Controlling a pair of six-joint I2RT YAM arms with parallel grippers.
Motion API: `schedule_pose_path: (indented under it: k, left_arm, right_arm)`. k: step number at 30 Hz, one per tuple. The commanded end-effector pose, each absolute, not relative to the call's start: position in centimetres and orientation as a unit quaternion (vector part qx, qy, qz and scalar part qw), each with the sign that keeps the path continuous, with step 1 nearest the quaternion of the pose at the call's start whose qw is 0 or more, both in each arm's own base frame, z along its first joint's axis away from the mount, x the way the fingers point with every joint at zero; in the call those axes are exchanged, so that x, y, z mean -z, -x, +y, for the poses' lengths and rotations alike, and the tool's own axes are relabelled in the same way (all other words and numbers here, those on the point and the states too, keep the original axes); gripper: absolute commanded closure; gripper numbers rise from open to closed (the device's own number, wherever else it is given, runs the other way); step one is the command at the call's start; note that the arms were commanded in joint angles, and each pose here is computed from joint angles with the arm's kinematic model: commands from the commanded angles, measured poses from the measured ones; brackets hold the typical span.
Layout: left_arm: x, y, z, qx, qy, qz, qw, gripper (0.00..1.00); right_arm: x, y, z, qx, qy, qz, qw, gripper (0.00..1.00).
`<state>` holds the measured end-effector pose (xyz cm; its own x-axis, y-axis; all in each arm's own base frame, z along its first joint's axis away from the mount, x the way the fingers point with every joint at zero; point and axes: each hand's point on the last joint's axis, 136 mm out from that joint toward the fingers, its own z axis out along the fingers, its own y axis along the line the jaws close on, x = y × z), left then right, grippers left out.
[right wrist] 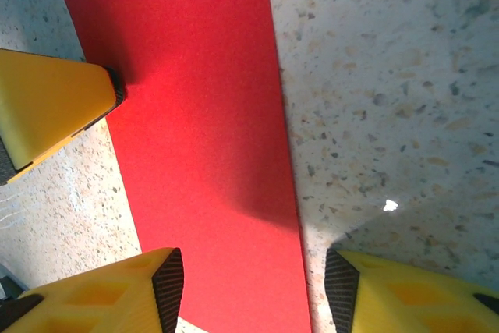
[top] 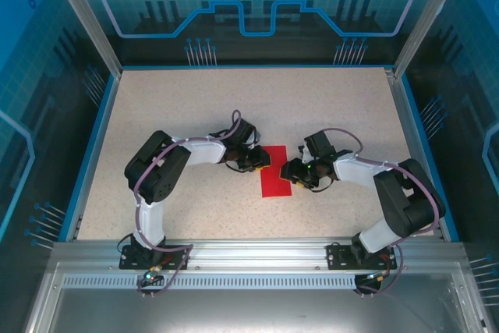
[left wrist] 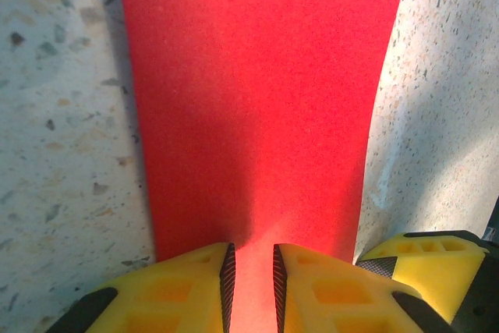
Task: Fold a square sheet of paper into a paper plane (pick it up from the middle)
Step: Third fold the triangle at the center of the table.
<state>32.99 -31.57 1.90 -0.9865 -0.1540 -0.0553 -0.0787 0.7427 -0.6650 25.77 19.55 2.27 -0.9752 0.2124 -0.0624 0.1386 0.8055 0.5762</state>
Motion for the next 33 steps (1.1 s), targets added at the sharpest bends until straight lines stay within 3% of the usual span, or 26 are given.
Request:
schedule_pose_path:
  k: [1,4,14,27,33]
  left_arm:
    - [-0.5,-32.3,-31.1,0.332,0.057,0.941,0.038,0.76]
    - [-0.6,-32.3,-31.2,0.333,0.054,0.941,0.039,0.76]
    - [-0.7,-32.2,-31.2,0.335,0.053,0.940,0.038,0.76]
    - [-0.5,-32.0,-31.2,0.334,0.047,0.941,0.035,0.76]
    - [-0.7,-32.1,-31.2,0.333,0.044,0.941,0.037,0.76]
  right_arm:
    - [-2.5,-26.3,20.9,-0.335,-0.075,0.937,0.059,0.50]
    - [-2.7,-25.9,21.1,-0.344,-0.073,0.934,0.057,0.56]
    - [-2.9,-25.2,21.2,-0.362,-0.082,0.927,0.056,0.54]
    - [-4.9,-29.4,21.3,-0.410,-0.074,0.904,0.094,0.49]
    - [-4.5,-29.8,21.6,-0.425,-0.059,0.900,0.072,0.58]
